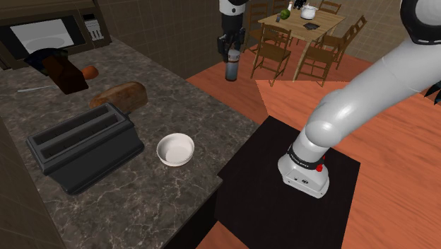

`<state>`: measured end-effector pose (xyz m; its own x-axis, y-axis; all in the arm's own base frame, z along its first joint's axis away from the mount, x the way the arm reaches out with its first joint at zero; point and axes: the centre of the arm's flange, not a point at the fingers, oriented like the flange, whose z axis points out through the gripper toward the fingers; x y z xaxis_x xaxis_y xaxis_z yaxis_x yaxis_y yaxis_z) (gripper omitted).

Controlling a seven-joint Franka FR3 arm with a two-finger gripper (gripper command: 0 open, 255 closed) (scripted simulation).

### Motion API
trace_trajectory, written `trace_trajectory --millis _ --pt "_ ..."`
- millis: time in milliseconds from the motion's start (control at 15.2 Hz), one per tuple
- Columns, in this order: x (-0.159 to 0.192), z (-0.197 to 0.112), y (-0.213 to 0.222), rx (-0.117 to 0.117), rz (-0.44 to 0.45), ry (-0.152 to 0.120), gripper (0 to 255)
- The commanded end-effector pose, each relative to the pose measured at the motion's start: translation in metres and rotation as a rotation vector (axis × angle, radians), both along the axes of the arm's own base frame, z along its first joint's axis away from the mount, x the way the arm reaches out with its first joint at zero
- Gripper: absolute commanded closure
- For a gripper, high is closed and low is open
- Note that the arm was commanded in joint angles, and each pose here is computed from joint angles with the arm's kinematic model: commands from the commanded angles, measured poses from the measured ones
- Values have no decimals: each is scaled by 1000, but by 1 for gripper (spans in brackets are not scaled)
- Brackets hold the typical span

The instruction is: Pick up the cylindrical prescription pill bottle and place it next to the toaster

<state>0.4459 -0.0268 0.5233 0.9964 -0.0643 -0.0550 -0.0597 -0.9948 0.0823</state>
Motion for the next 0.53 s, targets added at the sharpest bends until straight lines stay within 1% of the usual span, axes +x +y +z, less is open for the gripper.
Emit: trace_trajectory --millis 0,462 --pt "11 2 18 0 0 0 255" --pt "63 2 94 0 0 0 255"
